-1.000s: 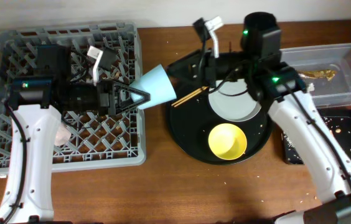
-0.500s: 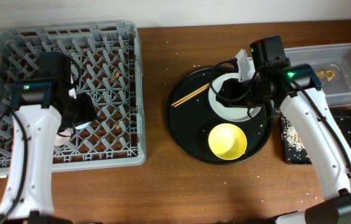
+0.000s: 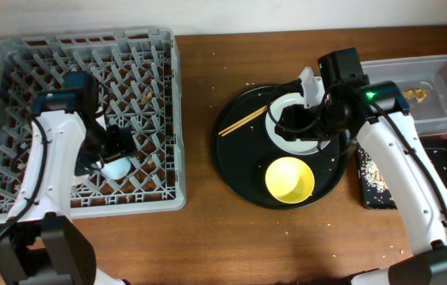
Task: Sort waste into correct bins and load items into the dishwasher rack
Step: 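Place the blue cup in the rack beside the pink cup with left gripper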
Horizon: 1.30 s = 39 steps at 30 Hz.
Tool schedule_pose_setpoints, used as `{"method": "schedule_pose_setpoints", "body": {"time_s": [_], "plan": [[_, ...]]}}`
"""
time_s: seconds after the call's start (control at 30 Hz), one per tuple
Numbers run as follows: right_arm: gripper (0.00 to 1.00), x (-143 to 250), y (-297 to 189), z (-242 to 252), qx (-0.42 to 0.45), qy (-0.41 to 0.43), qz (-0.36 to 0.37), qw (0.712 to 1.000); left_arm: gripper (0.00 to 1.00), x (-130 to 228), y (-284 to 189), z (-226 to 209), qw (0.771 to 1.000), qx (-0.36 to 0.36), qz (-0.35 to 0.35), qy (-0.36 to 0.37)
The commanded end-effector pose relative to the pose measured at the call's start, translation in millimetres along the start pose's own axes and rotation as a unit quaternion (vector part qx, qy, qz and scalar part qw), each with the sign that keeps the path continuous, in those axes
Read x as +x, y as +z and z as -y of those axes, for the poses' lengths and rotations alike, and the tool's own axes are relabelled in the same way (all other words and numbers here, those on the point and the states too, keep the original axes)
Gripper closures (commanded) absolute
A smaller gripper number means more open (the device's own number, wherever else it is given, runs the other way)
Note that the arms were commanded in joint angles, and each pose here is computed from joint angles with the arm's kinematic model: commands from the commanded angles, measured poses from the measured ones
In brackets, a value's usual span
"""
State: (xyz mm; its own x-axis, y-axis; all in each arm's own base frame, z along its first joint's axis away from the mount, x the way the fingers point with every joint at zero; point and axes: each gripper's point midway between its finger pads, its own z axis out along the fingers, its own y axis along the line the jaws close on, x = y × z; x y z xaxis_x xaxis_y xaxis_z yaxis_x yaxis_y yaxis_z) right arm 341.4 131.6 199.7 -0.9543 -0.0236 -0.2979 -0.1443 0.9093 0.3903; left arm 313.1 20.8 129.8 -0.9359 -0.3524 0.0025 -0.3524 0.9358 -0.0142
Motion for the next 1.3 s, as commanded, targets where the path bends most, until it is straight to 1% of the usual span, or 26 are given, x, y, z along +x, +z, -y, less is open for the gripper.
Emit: {"method": "schedule_pose_setpoints", "body": {"time_s": [0.0, 0.03, 0.07, 0.1, 0.13, 0.17, 0.2, 0.27, 0.3, 0.33, 0.37, 0.4, 0.43, 0.47, 0.5, 0.6, 0.97, 1.0, 1.03, 1.07, 1.13, 1.17, 1.2, 1.23, 1.27], "plan": [[0.47, 1, -1, 2, 0.007, -0.008, -0.002, 1.000, 0.16, -3, -57, 57, 0.979, 0.161, 0.049, 0.114], [0.48, 3, -3, 2, 0.008, -0.008, -0.003, 1.000, 0.16, -2, -84, 71, 0.967, 0.187, 0.086, 0.151], [0.49, 3, -6, 5, 0.020, -0.009, 0.002, 1.000, 0.16, -1, -107, 79, 0.957, 0.193, 0.122, 0.178], [0.49, 2, -16, 10, 0.042, -0.006, 0.018, 0.999, 0.16, 4, -140, 92, 0.937, 0.200, 0.178, 0.225], [0.49, 1, -24, 13, 0.056, 0.002, 0.032, 0.998, 0.16, 10, -162, 102, 0.919, 0.205, 0.216, 0.259], [0.48, 0, -42, 16, 0.079, -0.001, 0.060, 0.995, 0.13, 17, -187, 112, 0.897, 0.202, 0.267, 0.287], [0.47, 2, -52, 17, 0.089, -0.003, 0.072, 0.993, 0.07, 22, -200, 116, 0.886, 0.195, 0.297, 0.299], [0.41, 9, -67, 15, 0.094, -0.005, 0.084, 0.992, 0.03, 30, -210, 122, 0.875, 0.187, 0.318, 0.313], [0.39, 15, -72, 14, 0.094, -0.005, 0.082, 0.992, 0.01, 35, -211, 126, 0.872, 0.191, 0.316, 0.321], [0.35, 17, -72, 13, 0.093, -0.006, 0.079, 0.993, 0.01, 39, -208, 128, 0.873, 0.191, 0.310, 0.326], [0.34, 18, -71, 12, 0.089, -0.007, 0.076, 0.993, 0.01, 40, -207, 129, 0.873, 0.192, 0.306, 0.328], [0.36, 18, -69, 10, 0.082, -0.007, 0.071, 0.994, 0.01, 41, -206, 129, 0.873, 0.191, 0.305, 0.328], [0.46, 18, -65, 10, 0.080, -0.005, 0.066, 0.995, 0.01, 41, -205, 129, 0.874, 0.191, 0.303, 0.328], [0.17, 17, -62, 12, 0.081, -0.004, 0.061, 0.995, 0.01, 43, -204, 127, 0.876, 0.190, 0.298, 0.328], [0.02, 17, -60, 12, 0.082, -0.003, 0.058, 0.995, 0.01, 44, -203, 127, 0.877, 0.189, 0.296, 0.328], [0.02, 16, -55, 13, 0.079, 0.011, 0.051, 0.995, 0.01, 45, -203, 128, 0.876, 0.194, 0.294, 0.329], [0.01, 25, -50, 16, 0.083, 0.016, 0.031, 0.996, 0.01, 47, -200, 126, 0.879, 0.191, 0.287, 0.329], [0.07, 29, -47, 18, 0.084, 0.018, 0.024, 0.996, 0.01, 49, -202, 129, 0.877, 0.201, 0.285, 0.332], [0.23, 34, -42, 20, 0.085, 0.021, 0.014, 0.996, 0.01, 51, -204, 134, 0.872, 0.215, 0.285, 0.336], [0.26, 40, -37, 22, 0.083, 0.024, 0.002, 0.996, 0.01, 52, -204, 136, 0.870, 0.221, 0.284, 0.338], [0.27, 52, -23, 30, 0.088, 0.031, -0.021, 0.995, 0.01, 51, -200, 138, 0.871, 0.222, 0.276, 0.339], [0.32, 53, -19, 31, 0.089, 0.032, -0.024, 0.995, 0.01, 51, -198, 139, 0.872, 0.222, 0.273, 0.339], [0.36, 53, -16, 33, 0.089, 0.035, -0.023, 0.995, 0.07, 49, -193, 142, 0.874, 0.222, 0.266, 0.342], [0.31, 48, -16, 33, 0.088, 0.044, -0.014, 0.995, 0.11, 48, -185, 150, 0.874, 0.220, 0.254, 0.351], [0.30, 43, -16, 34, 0.087, 0.053, -0.003, 0.995, 0.17, 47, -174, 158, 0.873, 0.210, 0.241, 0.369]]}}
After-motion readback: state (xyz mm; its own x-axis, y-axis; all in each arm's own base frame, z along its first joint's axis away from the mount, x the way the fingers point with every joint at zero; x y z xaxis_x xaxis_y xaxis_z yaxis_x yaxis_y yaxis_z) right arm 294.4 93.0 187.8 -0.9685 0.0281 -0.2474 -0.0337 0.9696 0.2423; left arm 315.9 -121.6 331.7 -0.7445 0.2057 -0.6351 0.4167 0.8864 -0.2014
